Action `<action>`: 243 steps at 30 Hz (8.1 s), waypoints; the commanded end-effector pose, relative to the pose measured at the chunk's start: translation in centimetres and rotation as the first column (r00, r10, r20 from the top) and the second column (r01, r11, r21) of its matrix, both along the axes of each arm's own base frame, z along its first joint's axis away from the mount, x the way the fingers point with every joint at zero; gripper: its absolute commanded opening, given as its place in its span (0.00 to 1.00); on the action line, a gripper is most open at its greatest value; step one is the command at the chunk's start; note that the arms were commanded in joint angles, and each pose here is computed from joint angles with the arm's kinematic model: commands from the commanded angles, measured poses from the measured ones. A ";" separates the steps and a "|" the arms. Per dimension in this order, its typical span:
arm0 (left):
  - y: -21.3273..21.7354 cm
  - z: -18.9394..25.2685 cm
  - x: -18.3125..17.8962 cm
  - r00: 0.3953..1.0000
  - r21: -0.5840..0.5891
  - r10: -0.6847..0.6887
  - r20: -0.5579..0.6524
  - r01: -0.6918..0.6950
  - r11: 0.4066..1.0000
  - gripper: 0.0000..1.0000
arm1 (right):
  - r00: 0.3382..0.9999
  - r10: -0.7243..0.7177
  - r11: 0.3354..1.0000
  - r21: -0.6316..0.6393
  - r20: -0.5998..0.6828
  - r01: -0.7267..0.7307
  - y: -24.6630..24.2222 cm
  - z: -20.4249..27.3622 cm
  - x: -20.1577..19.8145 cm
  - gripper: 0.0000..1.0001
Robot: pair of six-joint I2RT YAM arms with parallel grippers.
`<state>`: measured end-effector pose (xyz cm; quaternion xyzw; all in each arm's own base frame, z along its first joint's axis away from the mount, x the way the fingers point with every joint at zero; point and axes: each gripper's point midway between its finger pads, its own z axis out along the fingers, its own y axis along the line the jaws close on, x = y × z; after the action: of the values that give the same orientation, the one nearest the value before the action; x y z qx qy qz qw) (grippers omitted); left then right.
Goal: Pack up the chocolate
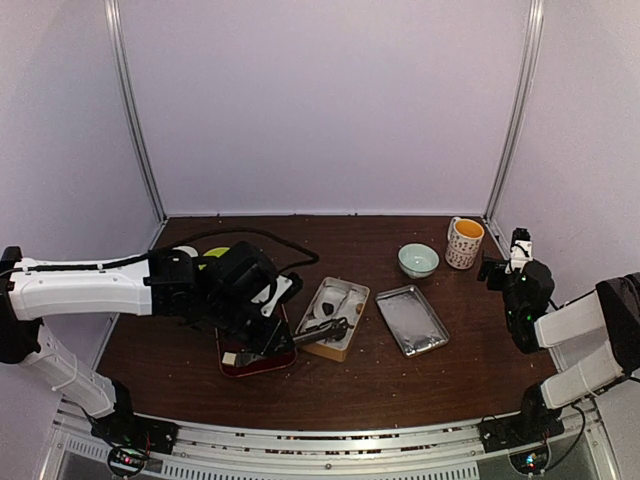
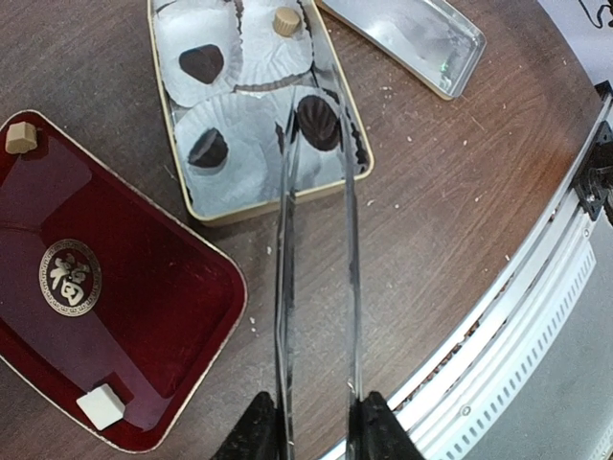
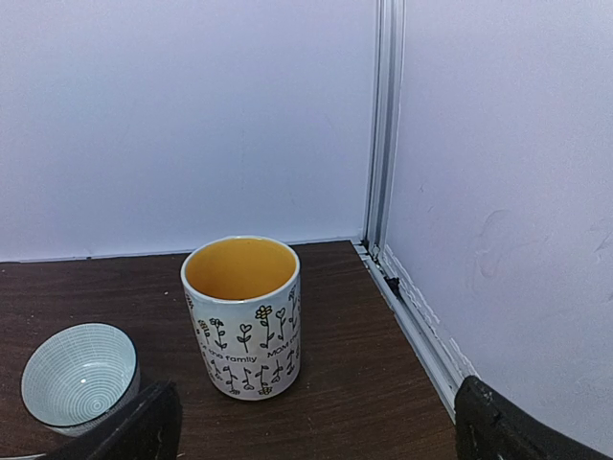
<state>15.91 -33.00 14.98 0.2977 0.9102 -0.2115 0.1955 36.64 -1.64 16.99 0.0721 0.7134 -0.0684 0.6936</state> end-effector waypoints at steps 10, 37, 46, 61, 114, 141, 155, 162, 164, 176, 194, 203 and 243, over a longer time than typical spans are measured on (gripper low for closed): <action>-0.6 1.8 0.3 0.999 -0.042 0.000 0.034 0.002 0.999 0.30 | 1.000 -0.016 1.000 0.011 0.012 0.016 -0.4 0.4 0.2 1.00; 5.6 8.0 3.5 0.922 -0.159 0.296 0.250 -0.263 0.952 0.29 | 1.000 -0.016 1.000 0.010 0.012 0.015 -0.4 0.4 0.2 1.00; 10.8 7.5 4.9 0.846 -0.168 0.472 0.246 -0.443 0.881 0.29 | 1.000 -0.016 1.000 0.011 0.014 0.016 -0.4 0.5 0.2 1.00; 14.0 1.3 5.1 0.807 -0.033 0.551 0.212 -0.558 0.829 0.29 | 1.000 -0.015 1.000 0.011 0.013 0.015 -0.3 0.5 0.2 1.00; 12.1 -8.0 5.4 0.855 0.238 0.506 0.115 -0.518 0.822 0.46 | 1.000 -0.016 1.000 0.011 0.013 0.016 -0.4 0.5 0.2 1.00; 11.0 -10.0 5.7 0.873 0.286 0.479 0.093 -0.484 0.827 0.46 | 1.000 -0.016 1.000 0.011 0.012 0.016 -0.4 0.4 0.2 1.00; 10.1 -7.9 5.9 0.900 0.213 0.422 0.107 -0.436 0.875 0.64 | 1.000 -0.014 1.000 0.010 0.013 0.014 -0.3 0.4 0.2 1.00; 10.4 -5.4 5.8 0.907 0.184 0.399 0.133 -0.418 0.890 0.68 | 1.000 -0.015 1.000 0.010 0.013 0.015 -0.4 0.5 0.2 1.00; 10.4 -4.2 5.7 0.910 0.151 0.387 0.147 -0.408 0.901 0.70 | 1.000 -0.014 1.000 0.010 0.014 0.014 -0.3 0.5 0.2 1.00; 11.2 4.8 6.2 0.872 -0.126 0.370 0.321 -0.348 0.929 0.98 | 1.000 -0.015 1.000 0.010 0.014 0.014 -0.4 0.5 0.2 1.00; 10.3 8.9 6.7 0.845 -0.238 0.331 0.421 -0.249 0.939 0.98 | 0.990 -0.132 0.987 0.082 -0.052 0.136 -1.9 3.5 -0.8 1.00; 8.3 8.2 7.3 0.869 -0.241 0.310 0.385 -0.230 0.943 0.97 | 0.971 -0.172 0.930 0.296 -0.167 0.216 -2.5 4.0 -3.2 1.00; -3.8 1.2 13.7 0.957 -0.167 0.196 0.215 -0.162 0.972 0.79 | 0.447 0.324 0.896 0.118 -0.834 -0.428 24.5 -11.7 -14.0 0.58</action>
<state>28.48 -35.49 13.98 0.2257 0.9004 -0.1954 0.3165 22.27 22.96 5.36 -0.1787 0.9460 0.0480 0.2662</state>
